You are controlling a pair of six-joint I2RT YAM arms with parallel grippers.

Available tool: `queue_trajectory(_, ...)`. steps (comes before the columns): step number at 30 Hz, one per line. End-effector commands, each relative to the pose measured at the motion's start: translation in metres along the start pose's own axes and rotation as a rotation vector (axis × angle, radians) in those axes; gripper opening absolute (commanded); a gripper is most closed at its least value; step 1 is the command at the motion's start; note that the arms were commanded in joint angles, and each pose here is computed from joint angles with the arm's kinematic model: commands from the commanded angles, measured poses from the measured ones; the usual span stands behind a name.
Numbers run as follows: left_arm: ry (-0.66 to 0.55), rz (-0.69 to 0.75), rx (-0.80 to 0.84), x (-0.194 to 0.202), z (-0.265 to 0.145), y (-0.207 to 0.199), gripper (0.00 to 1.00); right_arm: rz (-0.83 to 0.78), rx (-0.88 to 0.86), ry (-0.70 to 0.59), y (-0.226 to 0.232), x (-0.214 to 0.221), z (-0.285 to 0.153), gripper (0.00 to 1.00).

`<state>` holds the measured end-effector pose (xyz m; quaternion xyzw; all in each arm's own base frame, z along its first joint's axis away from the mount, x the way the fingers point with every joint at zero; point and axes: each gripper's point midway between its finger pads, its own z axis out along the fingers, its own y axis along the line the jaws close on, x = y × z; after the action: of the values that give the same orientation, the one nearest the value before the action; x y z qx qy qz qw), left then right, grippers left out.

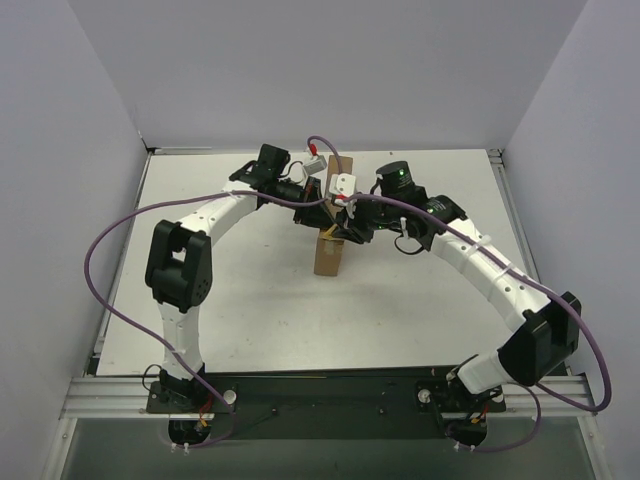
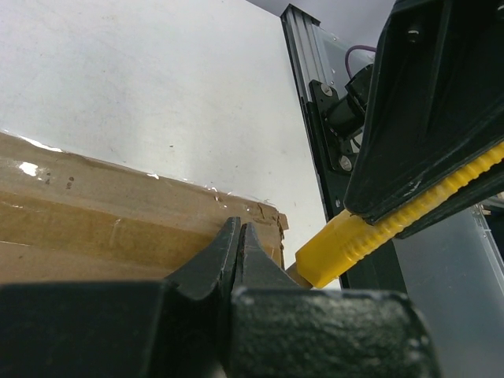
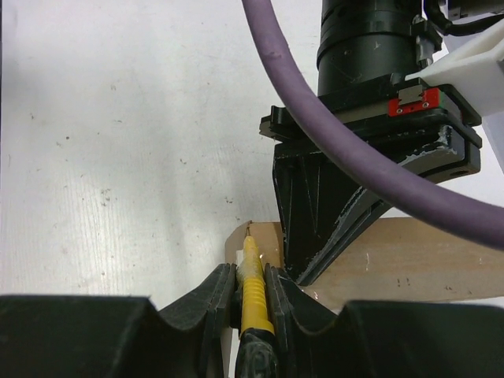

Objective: Unpack the express box

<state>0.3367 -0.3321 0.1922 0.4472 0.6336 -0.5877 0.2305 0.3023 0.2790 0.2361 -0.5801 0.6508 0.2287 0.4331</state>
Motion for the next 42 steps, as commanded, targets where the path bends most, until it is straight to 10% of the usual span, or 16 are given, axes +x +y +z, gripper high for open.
queue_trajectory(1,0.216,-0.272,-0.189,0.11,-0.003,0.056,0.0,0.026,-0.125,0.151,0.016,0.044,-0.014,0.0)
queue_trajectory(42,0.319,-0.222,-0.099,0.128,-0.001,0.052,0.0,0.015,-0.186,0.235,-0.01,0.054,-0.041,0.0)
